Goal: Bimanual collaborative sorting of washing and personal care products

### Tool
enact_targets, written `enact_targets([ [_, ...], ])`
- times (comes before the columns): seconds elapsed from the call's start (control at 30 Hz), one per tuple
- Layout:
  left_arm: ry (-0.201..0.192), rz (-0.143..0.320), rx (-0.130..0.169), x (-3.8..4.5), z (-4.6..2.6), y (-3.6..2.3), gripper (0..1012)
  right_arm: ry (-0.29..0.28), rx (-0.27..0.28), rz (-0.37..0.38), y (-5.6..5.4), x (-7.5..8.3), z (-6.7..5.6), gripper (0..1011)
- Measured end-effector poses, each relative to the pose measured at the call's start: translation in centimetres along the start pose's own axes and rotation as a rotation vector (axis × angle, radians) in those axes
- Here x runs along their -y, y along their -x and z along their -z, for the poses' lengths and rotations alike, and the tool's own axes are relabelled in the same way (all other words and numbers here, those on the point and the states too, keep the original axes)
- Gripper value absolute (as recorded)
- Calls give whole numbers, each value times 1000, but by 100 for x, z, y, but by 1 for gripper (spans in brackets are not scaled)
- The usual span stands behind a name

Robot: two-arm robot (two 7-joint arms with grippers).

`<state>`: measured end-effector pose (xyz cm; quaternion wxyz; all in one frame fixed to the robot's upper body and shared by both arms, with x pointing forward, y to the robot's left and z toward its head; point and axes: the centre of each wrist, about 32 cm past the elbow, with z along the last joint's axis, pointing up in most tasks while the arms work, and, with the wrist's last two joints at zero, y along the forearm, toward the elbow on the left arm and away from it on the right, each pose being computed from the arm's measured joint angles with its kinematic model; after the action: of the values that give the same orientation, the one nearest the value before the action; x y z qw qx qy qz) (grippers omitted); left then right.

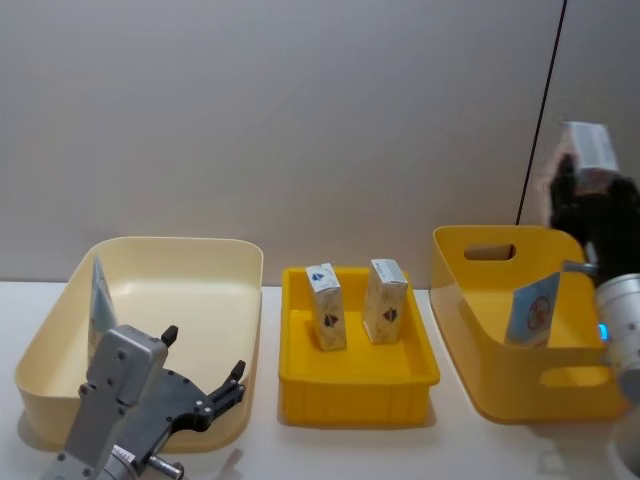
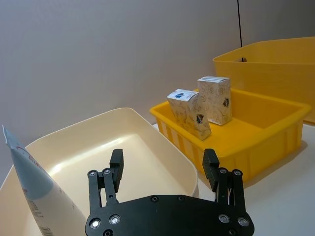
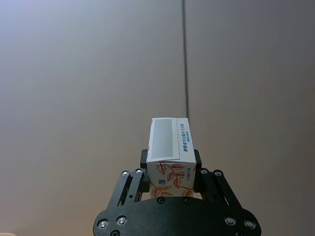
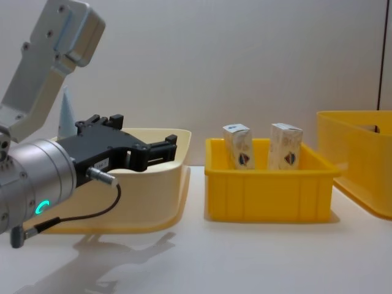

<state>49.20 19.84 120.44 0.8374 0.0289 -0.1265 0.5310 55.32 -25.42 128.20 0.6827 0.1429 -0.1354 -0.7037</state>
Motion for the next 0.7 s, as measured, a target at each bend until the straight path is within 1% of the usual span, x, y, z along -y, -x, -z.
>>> enact_targets([
  [0.07, 0, 0, 0, 0, 0, 0, 1004, -2, 10, 27, -57, 22, -9, 444],
  [0.1, 0, 0, 0, 0, 0, 0, 1003, -3, 17, 49, -102, 41, -13, 444],
  [0.3, 0, 0, 0, 0, 0, 0, 1003, 1, 41, 102, -212, 96, -18, 444],
  [0.4, 0, 0, 0, 0, 0, 0, 1004, 14, 54, 124, -272, 129, -20, 444],
  [0.53, 0, 0, 0, 0, 0, 0, 1003, 31, 63, 131, -304, 149, -24, 444],
  [0.67, 0, 0, 0, 0, 0, 0, 1003, 63, 74, 131, -327, 164, -25, 444],
  [0.7, 0, 0, 0, 0, 0, 0, 1003, 79, 78, 129, -334, 166, -22, 445],
])
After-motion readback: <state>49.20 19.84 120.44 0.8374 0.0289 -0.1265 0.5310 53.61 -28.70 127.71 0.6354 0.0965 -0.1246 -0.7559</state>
